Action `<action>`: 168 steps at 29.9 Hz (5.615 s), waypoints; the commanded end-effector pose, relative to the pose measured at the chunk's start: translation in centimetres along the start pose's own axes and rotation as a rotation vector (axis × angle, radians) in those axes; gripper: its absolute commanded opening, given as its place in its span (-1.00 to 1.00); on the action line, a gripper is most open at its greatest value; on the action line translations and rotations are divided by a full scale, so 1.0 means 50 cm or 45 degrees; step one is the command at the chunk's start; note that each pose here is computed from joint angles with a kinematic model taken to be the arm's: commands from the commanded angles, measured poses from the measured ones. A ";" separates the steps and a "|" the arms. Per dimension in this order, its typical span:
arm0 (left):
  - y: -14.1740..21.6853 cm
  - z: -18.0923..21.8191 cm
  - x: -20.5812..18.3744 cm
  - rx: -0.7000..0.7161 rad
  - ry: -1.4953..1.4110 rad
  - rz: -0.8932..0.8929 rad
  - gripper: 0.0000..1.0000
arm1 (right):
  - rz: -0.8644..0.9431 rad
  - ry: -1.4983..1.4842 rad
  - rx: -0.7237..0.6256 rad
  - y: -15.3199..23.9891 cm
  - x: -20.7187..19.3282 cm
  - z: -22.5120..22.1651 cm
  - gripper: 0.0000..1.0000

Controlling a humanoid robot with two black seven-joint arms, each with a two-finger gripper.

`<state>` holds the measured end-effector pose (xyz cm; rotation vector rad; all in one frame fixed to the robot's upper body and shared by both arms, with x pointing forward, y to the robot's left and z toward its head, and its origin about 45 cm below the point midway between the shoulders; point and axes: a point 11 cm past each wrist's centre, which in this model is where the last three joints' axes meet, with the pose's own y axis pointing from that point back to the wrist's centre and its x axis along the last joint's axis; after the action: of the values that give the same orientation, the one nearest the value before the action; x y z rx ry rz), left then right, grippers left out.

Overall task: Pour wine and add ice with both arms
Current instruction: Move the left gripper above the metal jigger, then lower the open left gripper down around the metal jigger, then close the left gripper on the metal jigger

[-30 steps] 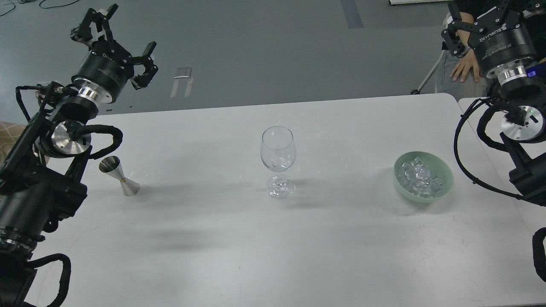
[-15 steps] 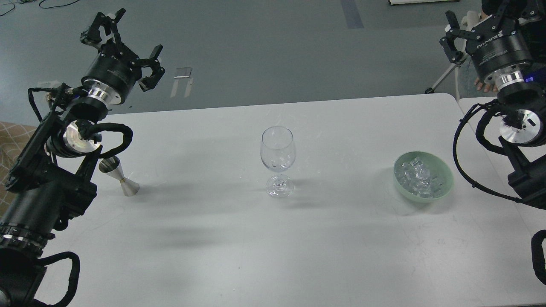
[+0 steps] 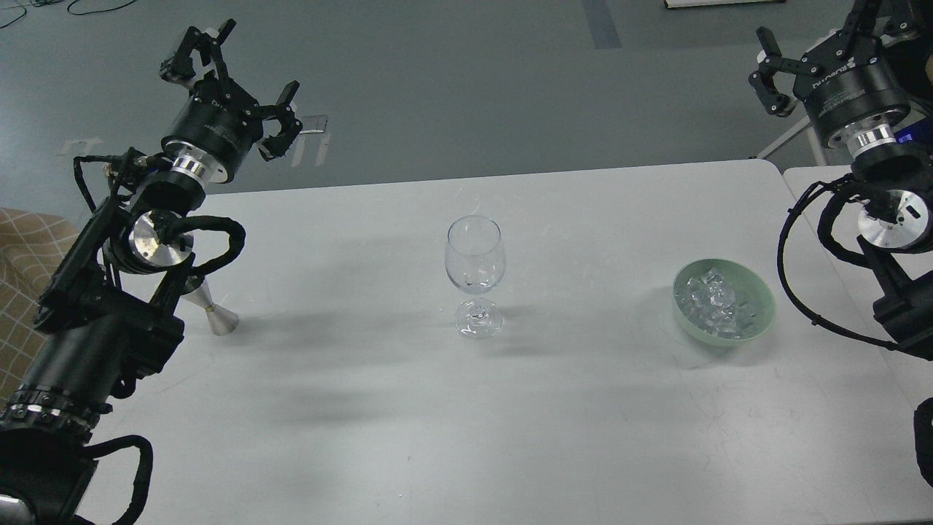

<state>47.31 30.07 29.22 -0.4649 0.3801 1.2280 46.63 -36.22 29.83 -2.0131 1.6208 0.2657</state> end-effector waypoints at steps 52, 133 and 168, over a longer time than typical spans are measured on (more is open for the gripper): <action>0.016 -0.017 0.017 -0.010 0.232 0.032 0.98 | 0.043 -0.016 -0.139 0.025 0.016 0.058 1.00; 0.476 -0.242 0.196 -0.090 0.964 0.834 0.98 | 0.100 -0.059 -0.202 0.040 0.010 0.115 1.00; 0.399 -0.242 0.263 -0.146 0.943 0.786 0.98 | 0.109 -0.065 -0.208 0.043 0.010 0.122 1.00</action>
<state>31.71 39.13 9.46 -0.9549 1.1587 1.6451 45.79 -33.77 23.89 -2.0403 1.7032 0.4917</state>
